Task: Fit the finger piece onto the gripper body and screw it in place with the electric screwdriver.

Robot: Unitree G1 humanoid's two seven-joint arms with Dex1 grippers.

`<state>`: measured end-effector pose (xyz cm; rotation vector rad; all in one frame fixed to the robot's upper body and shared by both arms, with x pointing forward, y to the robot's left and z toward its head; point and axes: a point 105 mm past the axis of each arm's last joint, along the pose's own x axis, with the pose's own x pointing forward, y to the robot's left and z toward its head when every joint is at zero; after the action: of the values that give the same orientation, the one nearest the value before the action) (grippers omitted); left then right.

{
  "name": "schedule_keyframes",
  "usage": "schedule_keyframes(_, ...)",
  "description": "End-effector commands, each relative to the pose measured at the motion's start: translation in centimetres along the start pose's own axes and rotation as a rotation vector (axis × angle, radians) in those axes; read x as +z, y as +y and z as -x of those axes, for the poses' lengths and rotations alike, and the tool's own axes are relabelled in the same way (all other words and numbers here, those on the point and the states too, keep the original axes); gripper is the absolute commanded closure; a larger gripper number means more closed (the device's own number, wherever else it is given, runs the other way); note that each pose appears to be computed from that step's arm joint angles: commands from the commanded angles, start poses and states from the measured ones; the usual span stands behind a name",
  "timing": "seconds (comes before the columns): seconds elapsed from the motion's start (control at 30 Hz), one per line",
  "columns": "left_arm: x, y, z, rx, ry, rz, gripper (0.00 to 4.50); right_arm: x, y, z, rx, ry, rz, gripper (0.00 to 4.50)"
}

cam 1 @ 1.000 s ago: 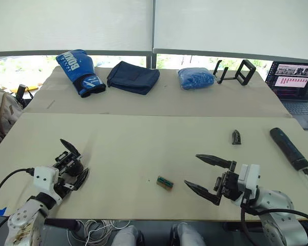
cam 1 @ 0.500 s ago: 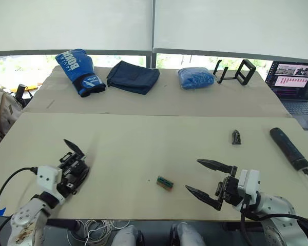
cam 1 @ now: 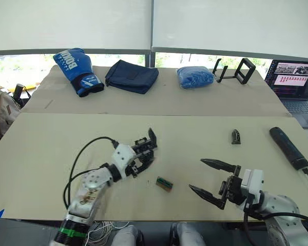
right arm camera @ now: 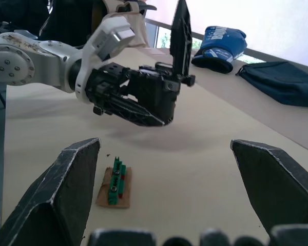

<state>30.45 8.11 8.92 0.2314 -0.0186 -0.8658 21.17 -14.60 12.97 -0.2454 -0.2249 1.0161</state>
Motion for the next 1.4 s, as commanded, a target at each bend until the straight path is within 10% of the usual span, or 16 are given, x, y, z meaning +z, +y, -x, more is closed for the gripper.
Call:
schedule_keyframes(0.03,2.5,0.0,-1.8,-0.004,-0.076,-0.081,2.11,1.3,0.0,0.3,-0.024,-0.039,0.058,0.00)
schedule_keyframes(0.9,-1.2,0.3,-2.8,-0.036,0.049,0.009,2.11,0.6,0.7,0.9,-0.044,-0.020,0.051,0.00)
schedule_keyframes(1.07,-0.8,0.4,-2.6,-0.036,0.027,0.025,0.02,0.6,0.9,0.9,-0.038,-0.022,0.045,0.00)
schedule_keyframes(1.4,-1.1,0.4,0.3,-0.143,0.036,0.069,0.02,0.5,1.2,1.1,-0.044,-0.018,0.032,0.00)
